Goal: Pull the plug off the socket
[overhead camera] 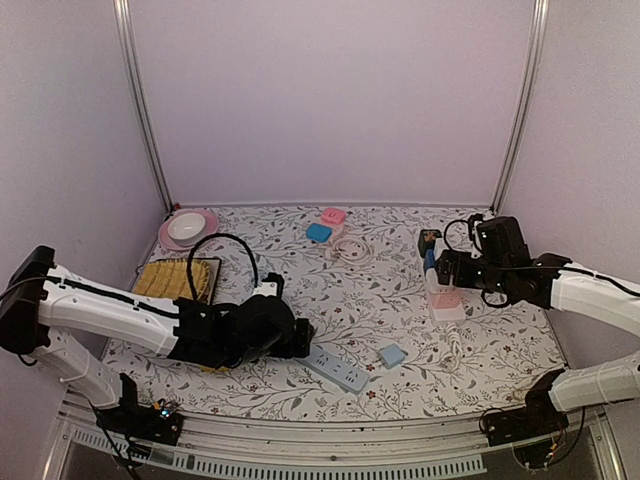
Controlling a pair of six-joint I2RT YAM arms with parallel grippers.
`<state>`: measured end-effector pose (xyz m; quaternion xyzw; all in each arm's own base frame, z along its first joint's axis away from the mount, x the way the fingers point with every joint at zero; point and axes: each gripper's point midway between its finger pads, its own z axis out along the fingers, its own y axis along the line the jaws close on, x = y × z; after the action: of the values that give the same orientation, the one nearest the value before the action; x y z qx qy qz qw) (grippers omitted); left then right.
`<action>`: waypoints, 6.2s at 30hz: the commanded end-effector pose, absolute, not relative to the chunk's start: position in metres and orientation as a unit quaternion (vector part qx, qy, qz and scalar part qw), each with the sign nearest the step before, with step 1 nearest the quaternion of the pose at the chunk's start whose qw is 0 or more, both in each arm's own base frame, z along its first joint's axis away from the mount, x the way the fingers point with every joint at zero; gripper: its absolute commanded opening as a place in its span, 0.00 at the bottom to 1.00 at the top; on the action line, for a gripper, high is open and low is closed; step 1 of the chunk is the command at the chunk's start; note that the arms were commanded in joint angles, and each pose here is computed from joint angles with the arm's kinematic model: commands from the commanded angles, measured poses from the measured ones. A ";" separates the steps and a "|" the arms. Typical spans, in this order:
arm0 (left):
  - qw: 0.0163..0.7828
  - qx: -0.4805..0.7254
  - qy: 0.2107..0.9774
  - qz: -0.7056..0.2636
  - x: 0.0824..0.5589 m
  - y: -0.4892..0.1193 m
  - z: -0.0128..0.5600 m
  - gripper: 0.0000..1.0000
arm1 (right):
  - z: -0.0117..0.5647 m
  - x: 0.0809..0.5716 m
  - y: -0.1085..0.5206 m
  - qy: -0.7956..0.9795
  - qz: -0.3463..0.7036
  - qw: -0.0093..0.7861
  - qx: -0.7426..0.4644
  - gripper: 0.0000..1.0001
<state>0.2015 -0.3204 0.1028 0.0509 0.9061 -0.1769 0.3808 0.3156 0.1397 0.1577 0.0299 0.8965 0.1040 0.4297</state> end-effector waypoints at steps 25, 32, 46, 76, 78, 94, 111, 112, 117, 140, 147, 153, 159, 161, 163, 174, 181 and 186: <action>0.369 0.067 0.897 -0.233 0.191 -0.330 0.108 0.94 | 0.095 0.330 0.120 0.909 0.220 0.351 0.055 0.44; 0.363 0.069 0.896 -0.246 0.190 -0.334 0.108 0.94 | 0.078 0.319 0.137 0.906 0.269 0.326 0.036 0.33; 0.338 0.073 0.890 -0.296 0.194 -0.356 0.106 0.94 | 0.048 0.272 0.194 0.905 0.326 0.272 -0.018 0.29; 0.249 0.091 0.848 -0.459 0.285 -0.460 0.130 0.90 | 0.049 0.244 0.220 0.909 0.320 0.267 -0.034 0.28; 0.231 0.090 0.837 -0.487 0.291 -0.472 0.131 0.88 | 0.052 0.243 0.220 0.907 0.322 0.271 -0.033 0.28; 0.130 0.085 0.775 -0.612 0.279 -0.511 0.122 0.47 | 0.062 0.240 0.218 0.902 0.329 0.277 -0.031 0.28; 0.120 0.056 0.762 -0.634 0.240 -0.497 0.131 0.09 | 0.071 0.236 0.219 0.896 0.342 0.282 -0.032 0.29; 0.123 0.052 0.764 -0.631 0.235 -0.495 0.130 0.09 | 0.073 0.234 0.221 0.895 0.345 0.281 -0.034 0.29; 0.125 0.023 0.775 -0.619 0.210 -0.483 0.125 0.10 | 0.083 0.223 0.234 0.887 0.363 0.281 -0.045 0.29; 0.118 -0.011 0.792 -0.599 0.161 -0.465 0.098 0.12 | 0.098 0.193 0.258 0.895 0.327 0.299 -0.042 0.36; 0.112 0.000 0.795 -0.596 0.162 -0.474 0.098 0.12 | 0.116 0.190 0.261 0.881 0.355 0.308 -0.047 0.41; 0.110 -0.003 0.796 -0.595 0.162 -0.473 0.096 0.13 | 0.107 0.189 0.274 0.885 0.355 0.295 -0.058 0.42; 0.116 -0.003 0.791 -0.601 0.163 -0.472 0.102 0.13 | 0.089 0.193 0.271 0.897 0.330 0.289 -0.051 0.42; 0.116 -0.001 0.786 -0.607 0.162 -0.473 0.104 0.12 | 0.087 0.194 0.270 0.898 0.328 0.289 -0.047 0.43; 0.118 0.003 0.779 -0.616 0.162 -0.475 0.109 0.12 | 0.086 0.194 0.270 0.898 0.327 0.289 -0.046 0.43; 0.149 0.039 0.712 -0.685 0.161 -0.486 0.160 0.12 | 0.066 0.192 0.266 0.911 0.305 0.273 -0.044 0.43; 0.164 0.056 0.669 -0.723 0.157 -0.485 0.185 0.12 | 0.064 0.191 0.267 0.912 0.306 0.270 -0.046 0.43; 0.169 0.067 0.656 -0.732 0.154 -0.485 0.194 0.12 | 0.061 0.190 0.267 0.913 0.305 0.266 -0.048 0.43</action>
<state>0.1763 -0.4720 0.1190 -0.0084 0.7562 -0.6387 0.1419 0.2032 0.2731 0.0883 -0.0292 0.8910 0.3361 0.3039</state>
